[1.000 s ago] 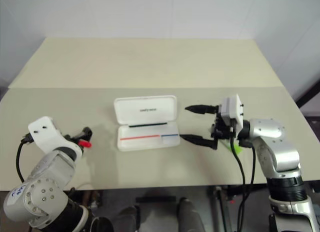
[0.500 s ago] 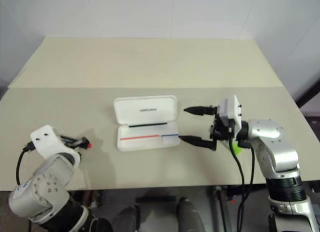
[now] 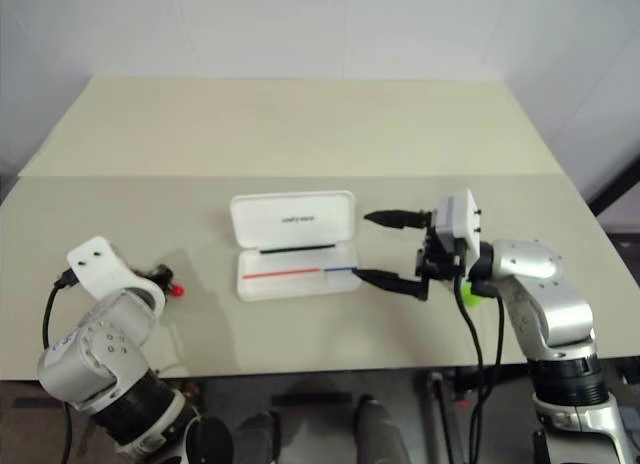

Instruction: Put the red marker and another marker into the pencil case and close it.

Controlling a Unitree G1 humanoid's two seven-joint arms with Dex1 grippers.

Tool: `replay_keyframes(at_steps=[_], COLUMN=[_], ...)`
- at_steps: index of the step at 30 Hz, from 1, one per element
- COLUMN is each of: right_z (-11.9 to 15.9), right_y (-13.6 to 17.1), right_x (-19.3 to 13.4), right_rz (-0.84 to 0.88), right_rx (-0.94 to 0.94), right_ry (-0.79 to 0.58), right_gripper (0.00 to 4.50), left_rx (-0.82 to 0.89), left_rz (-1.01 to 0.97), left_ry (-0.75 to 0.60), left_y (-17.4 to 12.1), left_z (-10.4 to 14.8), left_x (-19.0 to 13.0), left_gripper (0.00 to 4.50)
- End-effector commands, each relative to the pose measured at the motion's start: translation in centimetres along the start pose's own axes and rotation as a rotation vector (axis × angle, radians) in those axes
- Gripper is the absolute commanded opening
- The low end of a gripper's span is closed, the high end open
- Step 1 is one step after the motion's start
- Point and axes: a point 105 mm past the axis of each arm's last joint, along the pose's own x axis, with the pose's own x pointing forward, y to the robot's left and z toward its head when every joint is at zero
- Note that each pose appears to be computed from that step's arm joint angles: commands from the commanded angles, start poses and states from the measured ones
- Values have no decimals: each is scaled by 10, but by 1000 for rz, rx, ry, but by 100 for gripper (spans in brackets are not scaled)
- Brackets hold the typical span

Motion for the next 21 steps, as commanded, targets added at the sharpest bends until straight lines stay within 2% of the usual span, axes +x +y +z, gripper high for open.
replay_keyframes(at_steps=[1,4,8,11,15,17,21], right_z=[13,12,11,9,7,5,3], right_y=[0,-1,-1,-1,0,0,-1], right_x=[-1,-1,-1,-1,-1,-1,-2], right_rz=[-3,-5,-5,-9,-13,-13,-28], right_rx=[-50,-50,-50,-49,-45,-43,-42], right_ry=[-36,-37,-36,-36,-37,-39,-42], right_gripper=[450,450,450,450,450,450,450], left_rx=[-8,-11,-54,-69,-69,-31,187], left_rz=[-12,-3,11,-13,-95,-153,-412], left_ry=[19,11,-34,-210,-375,-464,-654], left_y=[0,3,3,2,-3,-8,-40], left_z=[-5,-4,4,33,61,75,99], left_x=[-3,-3,-3,-5,-12,-17,-37], left_gripper=[148,54,50,50,50,50,50])
